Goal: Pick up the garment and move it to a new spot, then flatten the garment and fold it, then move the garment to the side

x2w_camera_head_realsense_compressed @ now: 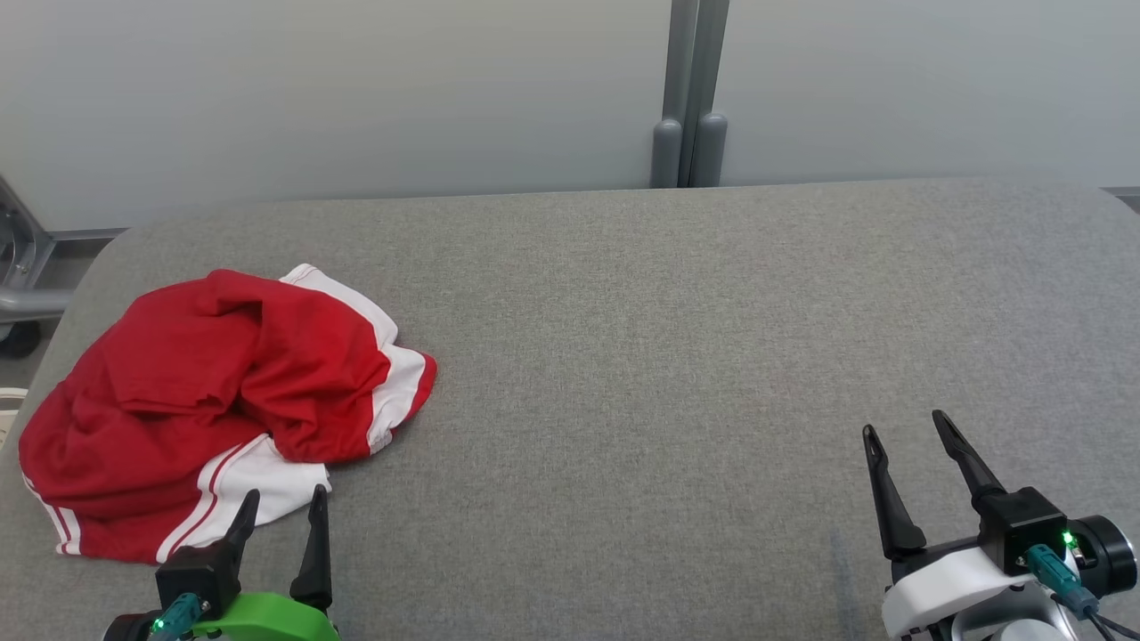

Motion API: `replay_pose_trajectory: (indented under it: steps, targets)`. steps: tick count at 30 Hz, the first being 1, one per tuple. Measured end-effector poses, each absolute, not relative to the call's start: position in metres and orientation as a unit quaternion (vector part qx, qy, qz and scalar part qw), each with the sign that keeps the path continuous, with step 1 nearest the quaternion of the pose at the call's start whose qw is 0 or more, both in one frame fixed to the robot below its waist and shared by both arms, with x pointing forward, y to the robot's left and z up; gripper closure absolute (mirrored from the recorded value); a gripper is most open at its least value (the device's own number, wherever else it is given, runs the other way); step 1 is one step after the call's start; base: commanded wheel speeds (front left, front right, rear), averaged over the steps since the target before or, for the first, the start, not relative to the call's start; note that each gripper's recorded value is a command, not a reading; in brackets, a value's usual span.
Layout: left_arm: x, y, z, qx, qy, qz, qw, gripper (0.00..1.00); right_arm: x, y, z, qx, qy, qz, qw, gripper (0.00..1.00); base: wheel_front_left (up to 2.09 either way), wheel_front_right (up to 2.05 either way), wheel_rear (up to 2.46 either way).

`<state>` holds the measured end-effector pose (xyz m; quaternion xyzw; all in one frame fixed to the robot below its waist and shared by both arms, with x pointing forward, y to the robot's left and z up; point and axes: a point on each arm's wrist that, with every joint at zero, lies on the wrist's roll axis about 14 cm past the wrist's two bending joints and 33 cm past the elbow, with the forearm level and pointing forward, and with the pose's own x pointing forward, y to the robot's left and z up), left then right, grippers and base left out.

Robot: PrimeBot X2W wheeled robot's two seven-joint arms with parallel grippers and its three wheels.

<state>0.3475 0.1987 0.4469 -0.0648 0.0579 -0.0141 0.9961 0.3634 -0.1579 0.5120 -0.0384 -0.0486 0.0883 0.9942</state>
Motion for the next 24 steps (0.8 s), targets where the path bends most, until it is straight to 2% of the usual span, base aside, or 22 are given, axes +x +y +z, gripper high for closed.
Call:
replay_pose_trajectory:
  steps: [24]
  targets:
    - [0.3464, 0.2005, 0.4448, -0.067, 0.06, -0.011, 0.996, 0.0, 0.3623, -0.1649, 0.5091, -0.027, -0.044, 0.075, 0.996, 0.0, 0.0, 0.0, 0.0]
